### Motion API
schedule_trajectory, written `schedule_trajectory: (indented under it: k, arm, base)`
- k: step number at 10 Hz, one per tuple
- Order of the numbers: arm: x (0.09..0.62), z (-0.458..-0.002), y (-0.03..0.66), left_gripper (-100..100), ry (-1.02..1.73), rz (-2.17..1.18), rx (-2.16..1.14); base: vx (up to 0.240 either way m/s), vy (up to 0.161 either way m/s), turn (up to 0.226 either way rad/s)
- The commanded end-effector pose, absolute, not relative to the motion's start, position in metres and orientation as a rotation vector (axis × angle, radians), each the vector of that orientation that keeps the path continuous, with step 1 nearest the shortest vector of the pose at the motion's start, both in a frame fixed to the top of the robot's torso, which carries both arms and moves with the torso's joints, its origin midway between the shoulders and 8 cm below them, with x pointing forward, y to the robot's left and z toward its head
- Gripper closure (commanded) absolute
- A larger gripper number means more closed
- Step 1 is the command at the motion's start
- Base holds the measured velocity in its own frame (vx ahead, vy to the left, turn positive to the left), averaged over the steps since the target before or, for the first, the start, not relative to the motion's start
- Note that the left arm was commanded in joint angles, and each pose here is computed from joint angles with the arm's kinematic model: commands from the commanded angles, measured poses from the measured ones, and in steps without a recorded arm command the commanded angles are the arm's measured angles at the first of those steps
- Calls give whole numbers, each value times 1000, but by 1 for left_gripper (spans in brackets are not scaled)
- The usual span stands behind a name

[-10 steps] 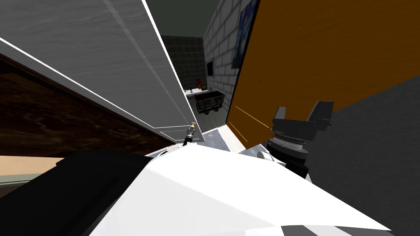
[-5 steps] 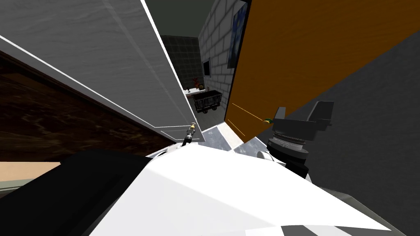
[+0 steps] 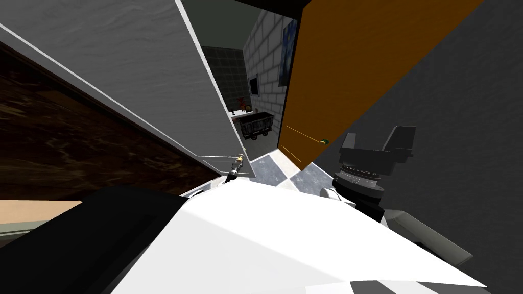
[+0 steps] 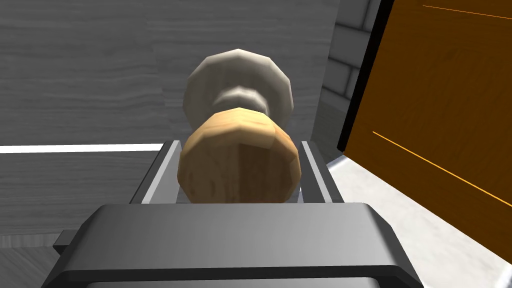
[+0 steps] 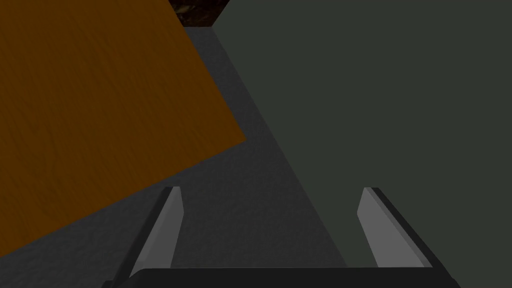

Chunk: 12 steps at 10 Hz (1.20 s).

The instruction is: Pull the door open

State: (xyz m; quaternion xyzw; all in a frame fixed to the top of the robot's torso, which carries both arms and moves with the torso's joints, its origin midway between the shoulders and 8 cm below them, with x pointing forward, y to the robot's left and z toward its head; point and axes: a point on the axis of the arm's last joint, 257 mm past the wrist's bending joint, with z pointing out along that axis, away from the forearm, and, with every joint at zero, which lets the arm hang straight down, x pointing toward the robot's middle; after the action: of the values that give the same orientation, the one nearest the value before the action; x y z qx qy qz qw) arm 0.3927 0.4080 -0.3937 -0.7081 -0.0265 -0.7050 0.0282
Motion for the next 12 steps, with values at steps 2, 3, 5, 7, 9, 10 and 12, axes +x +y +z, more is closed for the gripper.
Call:
schedule_trajectory:
  k: [2,3,5,7,9,10,12]
  arm:
    - [382,-395,407,100,-52,-2187,-2203]
    - [380,-395,407,100,-45,-2192,-2205]
    - [371,-394,407,100,-12,-2210,-2216]
    - [361,-393,406,100,21,-2228,-2229]
    - [352,-392,406,100,49,-2243,-2243]
    - [356,-395,405,100,44,-2233,-2244]
    - [345,-395,405,100,69,-2244,-2257]
  base:
    - [-134,36,-62]
    - [-217,79,-133]
    - [-188,57,-121]
    - [-207,41,-101]
    - [-202,63,-97]
    - [-92,15,-21]
    - [-154,58,-128]
